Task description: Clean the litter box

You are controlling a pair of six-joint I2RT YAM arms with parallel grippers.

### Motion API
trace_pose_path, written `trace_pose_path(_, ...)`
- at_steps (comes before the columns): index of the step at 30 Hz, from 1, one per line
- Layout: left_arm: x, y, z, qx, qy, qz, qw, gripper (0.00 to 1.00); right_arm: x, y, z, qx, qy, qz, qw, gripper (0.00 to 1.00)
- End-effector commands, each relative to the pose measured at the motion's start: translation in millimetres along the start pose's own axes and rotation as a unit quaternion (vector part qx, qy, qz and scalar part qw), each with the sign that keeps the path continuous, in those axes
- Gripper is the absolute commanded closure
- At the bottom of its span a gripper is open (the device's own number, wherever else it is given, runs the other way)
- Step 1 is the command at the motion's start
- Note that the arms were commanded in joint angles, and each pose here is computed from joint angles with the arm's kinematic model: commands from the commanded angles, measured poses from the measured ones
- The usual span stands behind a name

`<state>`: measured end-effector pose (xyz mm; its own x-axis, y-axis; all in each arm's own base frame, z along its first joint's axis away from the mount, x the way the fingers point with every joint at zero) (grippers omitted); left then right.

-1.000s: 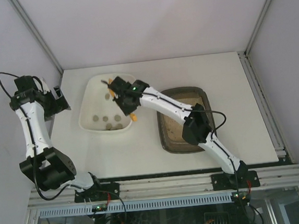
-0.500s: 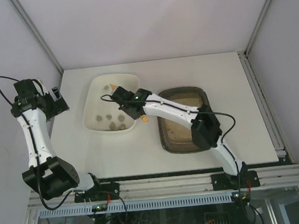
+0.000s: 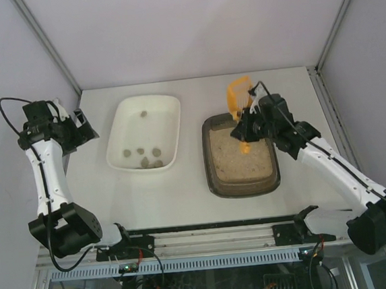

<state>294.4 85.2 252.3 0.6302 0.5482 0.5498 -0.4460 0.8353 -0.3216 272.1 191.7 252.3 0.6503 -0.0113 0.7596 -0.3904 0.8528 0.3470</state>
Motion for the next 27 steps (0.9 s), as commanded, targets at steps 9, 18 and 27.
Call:
trace_pose_path(9, -6.5, -26.0, 6.4, -0.053, -0.011, 0.002, 0.999, 0.04, -104.1, -19.4, -53.7, 0.049, 0.109, -0.103, 0.987, 1.0)
trace_pose_path(18, -6.5, -25.8, 6.3, -0.053, -0.014, 0.001, 0.998, 0.04, -143.8, -17.0, -58.4, 0.05, 0.156, -0.112, 0.98, 0.82)
trace_pose_path(27, 0.0, -29.7, 10.3, -0.058, -0.017, 0.0, 0.998, 0.04, -122.1, -25.4, -39.5, -0.001, 0.101, -0.051, 0.994, 0.01)
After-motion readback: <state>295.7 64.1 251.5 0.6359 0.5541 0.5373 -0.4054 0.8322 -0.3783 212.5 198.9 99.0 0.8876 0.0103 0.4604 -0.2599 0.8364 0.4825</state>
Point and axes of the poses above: each gripper's point midway between its finger pads, its own z axis back along the fingers, its own y axis along the line the jaws close on, x = y × z, the point moved 3 cm from there along z, back along the fingers, and after that the axes turned 9 degrees about z, right-handed, at the moved point
